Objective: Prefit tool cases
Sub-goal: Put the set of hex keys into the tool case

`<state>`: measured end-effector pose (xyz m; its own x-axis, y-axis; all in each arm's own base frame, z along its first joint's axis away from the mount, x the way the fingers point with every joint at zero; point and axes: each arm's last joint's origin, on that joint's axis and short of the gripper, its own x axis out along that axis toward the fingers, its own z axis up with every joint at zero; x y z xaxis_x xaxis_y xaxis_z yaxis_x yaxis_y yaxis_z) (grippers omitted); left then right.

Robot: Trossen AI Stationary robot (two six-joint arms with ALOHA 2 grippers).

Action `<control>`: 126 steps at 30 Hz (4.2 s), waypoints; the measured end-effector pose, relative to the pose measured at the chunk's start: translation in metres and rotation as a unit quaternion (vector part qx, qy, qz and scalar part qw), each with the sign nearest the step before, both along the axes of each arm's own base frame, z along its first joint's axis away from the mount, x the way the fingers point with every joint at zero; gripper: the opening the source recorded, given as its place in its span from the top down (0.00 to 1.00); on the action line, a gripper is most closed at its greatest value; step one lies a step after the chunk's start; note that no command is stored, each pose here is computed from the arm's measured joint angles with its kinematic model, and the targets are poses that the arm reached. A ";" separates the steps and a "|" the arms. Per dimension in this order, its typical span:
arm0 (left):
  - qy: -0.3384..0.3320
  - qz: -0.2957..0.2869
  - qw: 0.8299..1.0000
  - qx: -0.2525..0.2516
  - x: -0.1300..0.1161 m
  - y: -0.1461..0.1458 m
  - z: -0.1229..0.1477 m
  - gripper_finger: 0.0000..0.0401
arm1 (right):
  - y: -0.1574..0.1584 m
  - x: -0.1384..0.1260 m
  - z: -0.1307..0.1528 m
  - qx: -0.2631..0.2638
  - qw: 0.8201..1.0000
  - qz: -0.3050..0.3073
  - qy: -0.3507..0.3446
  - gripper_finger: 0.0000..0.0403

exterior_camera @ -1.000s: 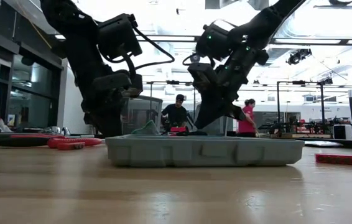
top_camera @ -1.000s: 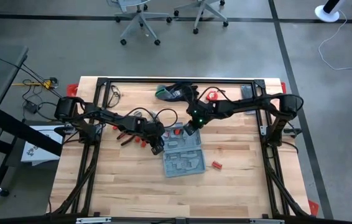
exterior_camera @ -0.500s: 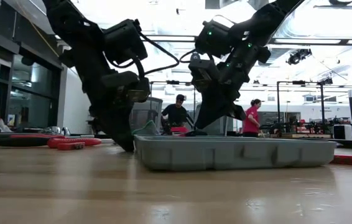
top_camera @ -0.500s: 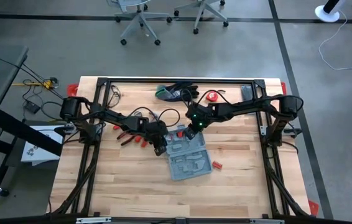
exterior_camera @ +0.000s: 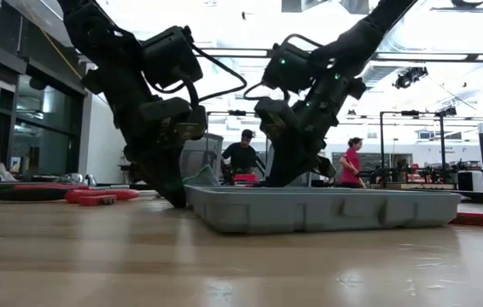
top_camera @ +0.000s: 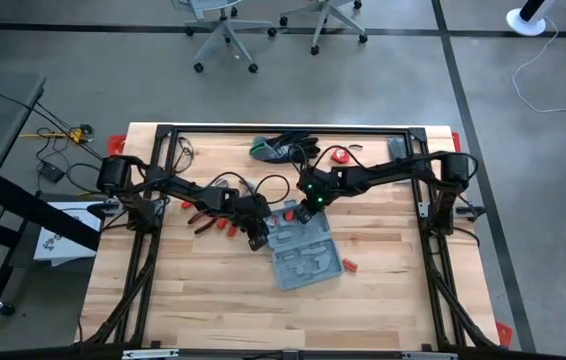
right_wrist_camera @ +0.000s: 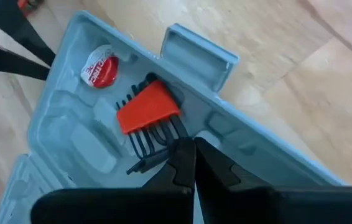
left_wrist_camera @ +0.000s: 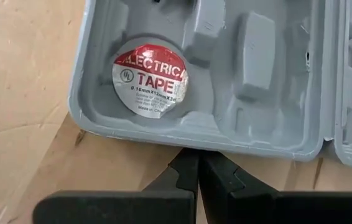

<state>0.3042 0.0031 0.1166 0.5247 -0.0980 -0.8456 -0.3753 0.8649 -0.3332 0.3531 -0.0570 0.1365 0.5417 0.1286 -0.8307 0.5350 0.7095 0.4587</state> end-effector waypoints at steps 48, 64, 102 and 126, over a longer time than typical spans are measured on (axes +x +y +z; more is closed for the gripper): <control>0.020 0.048 0.999 0.017 -0.004 0.003 0.032 1.00 | 0.004 -0.005 0.017 -0.026 1.000 0.013 -0.010 1.00; 0.024 0.081 0.996 0.014 0.005 0.024 0.011 1.00 | -0.032 -0.009 0.012 -0.026 0.999 -0.034 -0.015 1.00; 0.005 0.055 0.998 -0.012 0.006 0.037 0.012 1.00 | -0.078 -0.034 -0.002 -0.035 0.996 -0.059 0.058 1.00; -0.006 0.058 0.998 -0.006 0.005 0.044 0.017 1.00 | 0.022 -0.018 0.027 -0.048 0.998 0.021 0.043 1.00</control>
